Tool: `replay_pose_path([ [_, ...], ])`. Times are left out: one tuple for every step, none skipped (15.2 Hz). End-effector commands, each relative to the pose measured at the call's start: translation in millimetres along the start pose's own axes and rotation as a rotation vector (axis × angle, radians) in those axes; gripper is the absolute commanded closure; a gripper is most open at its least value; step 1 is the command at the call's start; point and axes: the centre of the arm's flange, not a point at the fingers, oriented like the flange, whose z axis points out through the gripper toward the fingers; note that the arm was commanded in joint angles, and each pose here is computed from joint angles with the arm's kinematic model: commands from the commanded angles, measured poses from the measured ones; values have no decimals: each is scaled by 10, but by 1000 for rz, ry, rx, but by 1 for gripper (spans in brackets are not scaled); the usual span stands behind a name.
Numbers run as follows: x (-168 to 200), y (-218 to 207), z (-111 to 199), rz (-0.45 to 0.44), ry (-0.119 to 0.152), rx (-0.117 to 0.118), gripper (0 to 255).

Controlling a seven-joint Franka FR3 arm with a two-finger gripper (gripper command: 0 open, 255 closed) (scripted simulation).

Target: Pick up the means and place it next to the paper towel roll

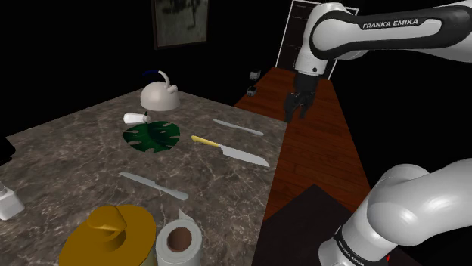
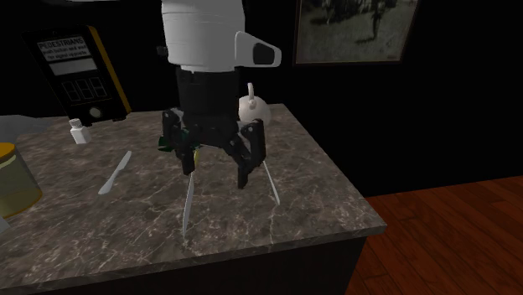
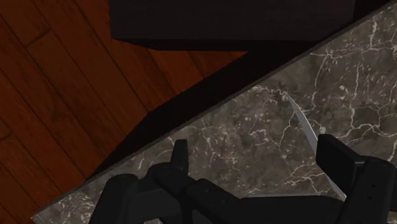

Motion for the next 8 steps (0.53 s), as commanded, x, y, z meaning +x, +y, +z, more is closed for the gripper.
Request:
replay_pose_path([
  [234, 83, 86, -48, 3, -6, 0],
  [350, 111, 137, -71, 4, -8, 0],
  [467, 136, 188, -94, 4, -11, 0],
  [584, 159, 239, -117, 5, -13, 0],
  [702, 180, 290, -140, 6, -16, 0],
  [820, 198, 341, -163, 7, -18, 0],
  [939, 213, 391, -185, 7, -21, 0],
  [1058, 226, 442, -208, 8, -23, 0],
])
